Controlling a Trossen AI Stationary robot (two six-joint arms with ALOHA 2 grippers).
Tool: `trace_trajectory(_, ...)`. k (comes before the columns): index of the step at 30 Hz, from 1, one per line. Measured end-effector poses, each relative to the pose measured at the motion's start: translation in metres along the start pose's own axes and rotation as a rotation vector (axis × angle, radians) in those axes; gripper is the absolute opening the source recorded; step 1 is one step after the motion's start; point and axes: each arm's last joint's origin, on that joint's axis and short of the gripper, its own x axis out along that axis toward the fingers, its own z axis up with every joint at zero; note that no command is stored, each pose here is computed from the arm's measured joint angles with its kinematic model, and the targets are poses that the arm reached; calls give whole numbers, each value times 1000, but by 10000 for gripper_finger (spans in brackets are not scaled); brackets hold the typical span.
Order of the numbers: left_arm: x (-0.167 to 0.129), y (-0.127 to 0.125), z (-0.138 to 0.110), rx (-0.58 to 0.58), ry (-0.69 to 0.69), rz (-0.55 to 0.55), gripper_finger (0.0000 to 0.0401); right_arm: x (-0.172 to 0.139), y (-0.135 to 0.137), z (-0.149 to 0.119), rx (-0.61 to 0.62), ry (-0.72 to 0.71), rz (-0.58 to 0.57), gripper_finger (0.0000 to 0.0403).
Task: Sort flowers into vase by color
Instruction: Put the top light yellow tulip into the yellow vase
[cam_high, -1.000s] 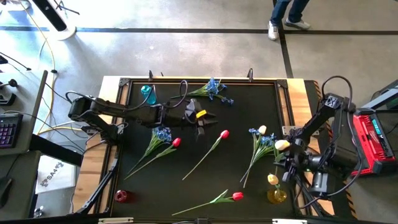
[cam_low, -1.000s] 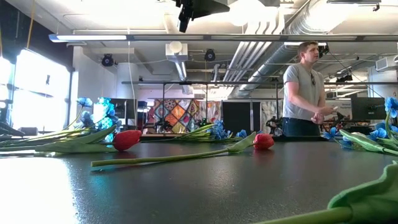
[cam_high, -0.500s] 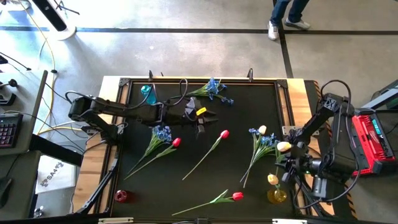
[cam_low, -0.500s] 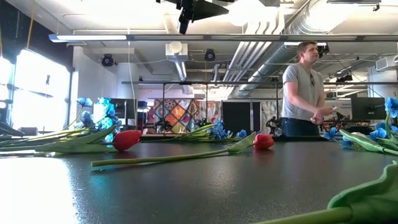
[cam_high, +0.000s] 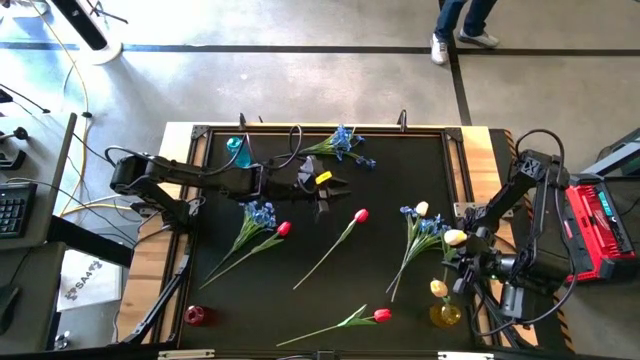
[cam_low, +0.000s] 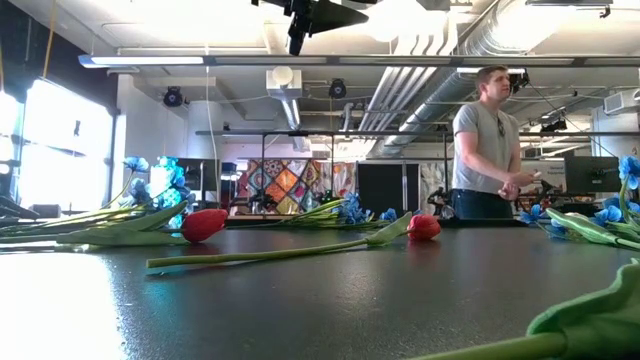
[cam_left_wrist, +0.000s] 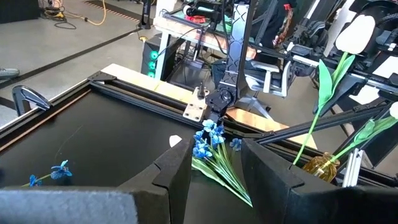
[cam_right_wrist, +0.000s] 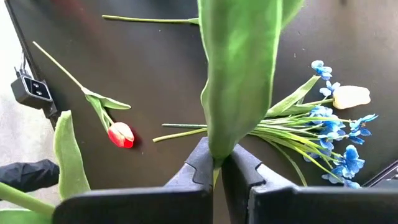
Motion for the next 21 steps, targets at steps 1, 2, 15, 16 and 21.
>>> trace_trajectory(1,0,0,0,0,0,0,128,0,0,0,-2,0,0,0)
trace_trajectory(2,0,0,0,0,0,0,128,0,0,0,-2,0,0,0)
trace_trajectory(15,0,-1,0,26,7,-23,128,0,8,-2,-121,21,69,0)
trace_trajectory(16,0,-1,0,26,7,-24,128,-1,8,-3,-127,21,71,0)
trace_trajectory(21,-1,-5,-1,28,9,-32,128,0,12,-13,-122,5,70,0)
